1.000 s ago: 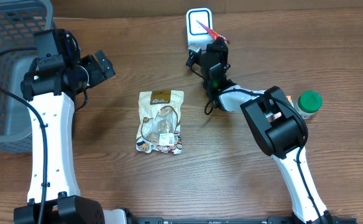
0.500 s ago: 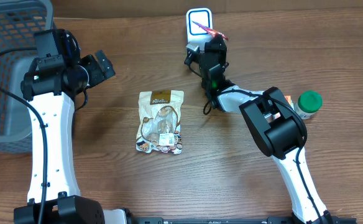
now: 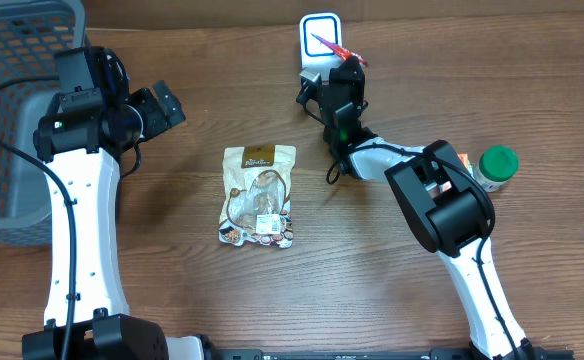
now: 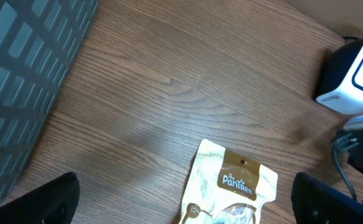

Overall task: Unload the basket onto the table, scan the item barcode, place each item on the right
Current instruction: 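Hold the red stick snack's barcode against the scanner window, then carry the red stick snack right toward the tub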

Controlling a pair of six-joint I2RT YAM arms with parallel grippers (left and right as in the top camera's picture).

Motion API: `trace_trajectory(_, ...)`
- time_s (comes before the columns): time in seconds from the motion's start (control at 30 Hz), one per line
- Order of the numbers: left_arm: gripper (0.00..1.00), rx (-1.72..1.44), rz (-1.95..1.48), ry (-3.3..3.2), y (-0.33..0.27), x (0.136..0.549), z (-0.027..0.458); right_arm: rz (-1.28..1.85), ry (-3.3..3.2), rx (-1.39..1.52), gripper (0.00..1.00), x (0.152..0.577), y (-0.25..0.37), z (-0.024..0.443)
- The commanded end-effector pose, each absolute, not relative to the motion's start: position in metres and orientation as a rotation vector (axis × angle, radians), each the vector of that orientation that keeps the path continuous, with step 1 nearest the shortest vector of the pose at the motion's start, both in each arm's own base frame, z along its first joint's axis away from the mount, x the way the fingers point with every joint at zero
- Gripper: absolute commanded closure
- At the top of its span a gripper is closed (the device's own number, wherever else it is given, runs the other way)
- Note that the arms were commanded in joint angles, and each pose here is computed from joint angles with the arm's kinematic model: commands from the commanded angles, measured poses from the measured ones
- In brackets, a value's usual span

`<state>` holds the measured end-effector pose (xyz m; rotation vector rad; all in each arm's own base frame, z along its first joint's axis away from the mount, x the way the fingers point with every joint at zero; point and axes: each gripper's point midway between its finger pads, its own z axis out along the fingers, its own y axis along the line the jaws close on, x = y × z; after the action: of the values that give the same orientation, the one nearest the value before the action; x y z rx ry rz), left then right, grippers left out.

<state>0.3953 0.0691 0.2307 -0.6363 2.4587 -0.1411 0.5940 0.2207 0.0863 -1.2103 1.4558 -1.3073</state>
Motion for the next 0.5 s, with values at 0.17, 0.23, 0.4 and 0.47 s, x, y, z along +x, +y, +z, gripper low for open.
trace_trajectory(0.17,0.0,-0.607,-0.132,2.428,0.069,0.395,0.244,-1.118,1.491,-0.63,0.96,0.577,0.201,0.247)
trace_trajectory(0.23,0.0,-0.606,-0.133,2.429,0.069,0.395,0.244,-1.088,1.531,-0.522,0.97,0.569,0.189,0.264)
trace_trajectory(0.4,0.0,-0.606,-0.133,2.429,0.069,0.395,0.244,-0.992,1.652,-0.322,0.97,0.545,0.165,0.289)
trace_trajectory(0.47,0.0,-0.606,-0.133,2.429,0.069,0.395,0.244,-0.934,1.721,-0.305,0.97,0.532,0.162,0.289)
